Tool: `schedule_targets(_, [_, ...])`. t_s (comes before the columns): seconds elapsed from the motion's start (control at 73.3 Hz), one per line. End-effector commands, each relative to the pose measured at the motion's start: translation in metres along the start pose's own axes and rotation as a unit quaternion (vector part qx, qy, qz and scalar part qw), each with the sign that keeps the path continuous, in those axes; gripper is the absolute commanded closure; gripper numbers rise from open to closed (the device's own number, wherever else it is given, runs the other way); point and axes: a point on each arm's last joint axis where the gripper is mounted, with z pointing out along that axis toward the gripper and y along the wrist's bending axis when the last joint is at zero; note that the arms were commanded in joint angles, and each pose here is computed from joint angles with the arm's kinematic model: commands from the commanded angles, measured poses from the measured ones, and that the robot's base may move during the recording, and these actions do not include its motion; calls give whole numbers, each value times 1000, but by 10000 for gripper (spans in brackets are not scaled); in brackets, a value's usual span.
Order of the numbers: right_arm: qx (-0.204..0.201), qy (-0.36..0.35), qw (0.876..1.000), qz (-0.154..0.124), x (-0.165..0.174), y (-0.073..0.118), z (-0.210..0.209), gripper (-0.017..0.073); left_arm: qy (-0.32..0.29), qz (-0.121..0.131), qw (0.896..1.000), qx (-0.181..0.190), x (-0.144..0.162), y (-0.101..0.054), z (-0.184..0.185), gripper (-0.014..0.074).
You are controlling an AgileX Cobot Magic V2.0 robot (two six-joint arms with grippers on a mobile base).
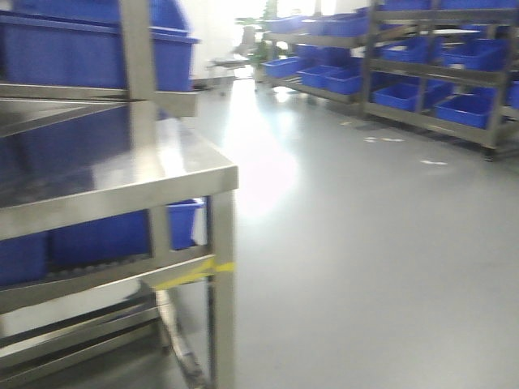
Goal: Pick and sort blue part to right shelf
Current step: 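Back the base away from the table holding both parts, then drive the base across the floor toward the blue bin rack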
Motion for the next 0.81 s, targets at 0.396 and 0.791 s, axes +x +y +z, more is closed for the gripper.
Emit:
schedule_targets(0.396, [-5,-55,998,-10,-15,2,-1,356,-59,0,998,6,-18,-2,-2,272])
schedule_targets(0.791, [-5,-55,998,-10,-15,2,-1,356,-59,0,998,6,-18,-2,-2,272])
